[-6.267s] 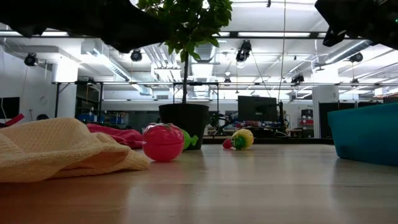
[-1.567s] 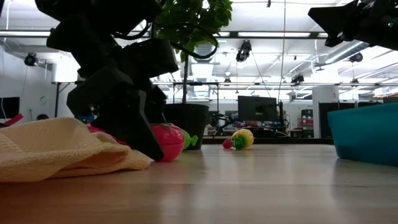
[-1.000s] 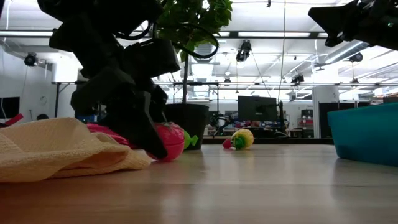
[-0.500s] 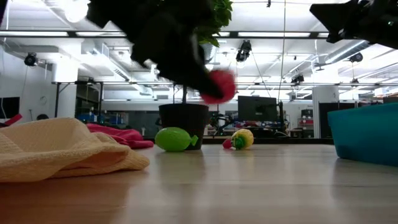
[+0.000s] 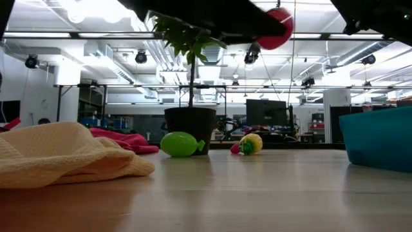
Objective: Pick and placing Produce into tupperware
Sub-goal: Put the tomato into the bin
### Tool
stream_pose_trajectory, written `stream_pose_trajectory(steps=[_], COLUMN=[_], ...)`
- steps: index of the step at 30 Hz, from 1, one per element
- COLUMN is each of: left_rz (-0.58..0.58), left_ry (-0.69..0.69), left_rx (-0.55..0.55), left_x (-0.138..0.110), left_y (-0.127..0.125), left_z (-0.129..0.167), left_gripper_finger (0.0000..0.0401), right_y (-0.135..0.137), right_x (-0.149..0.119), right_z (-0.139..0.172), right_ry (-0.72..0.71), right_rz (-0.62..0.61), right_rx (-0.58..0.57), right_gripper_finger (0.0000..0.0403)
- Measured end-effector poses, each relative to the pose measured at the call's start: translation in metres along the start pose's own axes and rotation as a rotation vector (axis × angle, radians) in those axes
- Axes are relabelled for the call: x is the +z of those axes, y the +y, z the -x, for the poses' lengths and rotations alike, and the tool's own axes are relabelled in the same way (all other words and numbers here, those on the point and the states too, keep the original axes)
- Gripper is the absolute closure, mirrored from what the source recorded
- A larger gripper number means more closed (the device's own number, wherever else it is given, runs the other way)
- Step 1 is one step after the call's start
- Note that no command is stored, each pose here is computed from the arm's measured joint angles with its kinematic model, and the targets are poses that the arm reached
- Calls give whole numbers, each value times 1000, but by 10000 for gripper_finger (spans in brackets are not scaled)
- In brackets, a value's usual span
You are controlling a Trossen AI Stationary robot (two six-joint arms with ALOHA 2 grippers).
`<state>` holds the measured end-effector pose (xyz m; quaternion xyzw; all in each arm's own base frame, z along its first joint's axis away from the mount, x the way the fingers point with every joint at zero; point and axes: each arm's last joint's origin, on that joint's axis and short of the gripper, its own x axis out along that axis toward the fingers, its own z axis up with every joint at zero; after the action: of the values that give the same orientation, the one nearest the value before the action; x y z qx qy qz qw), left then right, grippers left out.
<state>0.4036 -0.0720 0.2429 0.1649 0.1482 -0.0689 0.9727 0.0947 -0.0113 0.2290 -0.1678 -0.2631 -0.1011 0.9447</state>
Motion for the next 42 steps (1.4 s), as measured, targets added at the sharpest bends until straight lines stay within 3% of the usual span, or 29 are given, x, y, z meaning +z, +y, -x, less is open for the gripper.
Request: stream_pose_trajectory(steps=[12, 20, 42], left_rz=[-65, -81, -73], left_ry=[-92, -102, -173], left_rx=[-82, -121, -178], left_x=[20, 37, 20], left_y=[7, 13, 9], left_z=[-59, -81, -127], left_gripper_finger=[160, 160, 159], right_y=[-1, -1, -2], right_x=[1, 1, 1], right_z=[0, 0, 0], right_ry=[-13, -11, 4], right_rz=[5, 8, 32], right_rx=[-6, -14, -55], right_gripper_finger=[394, 394, 394])
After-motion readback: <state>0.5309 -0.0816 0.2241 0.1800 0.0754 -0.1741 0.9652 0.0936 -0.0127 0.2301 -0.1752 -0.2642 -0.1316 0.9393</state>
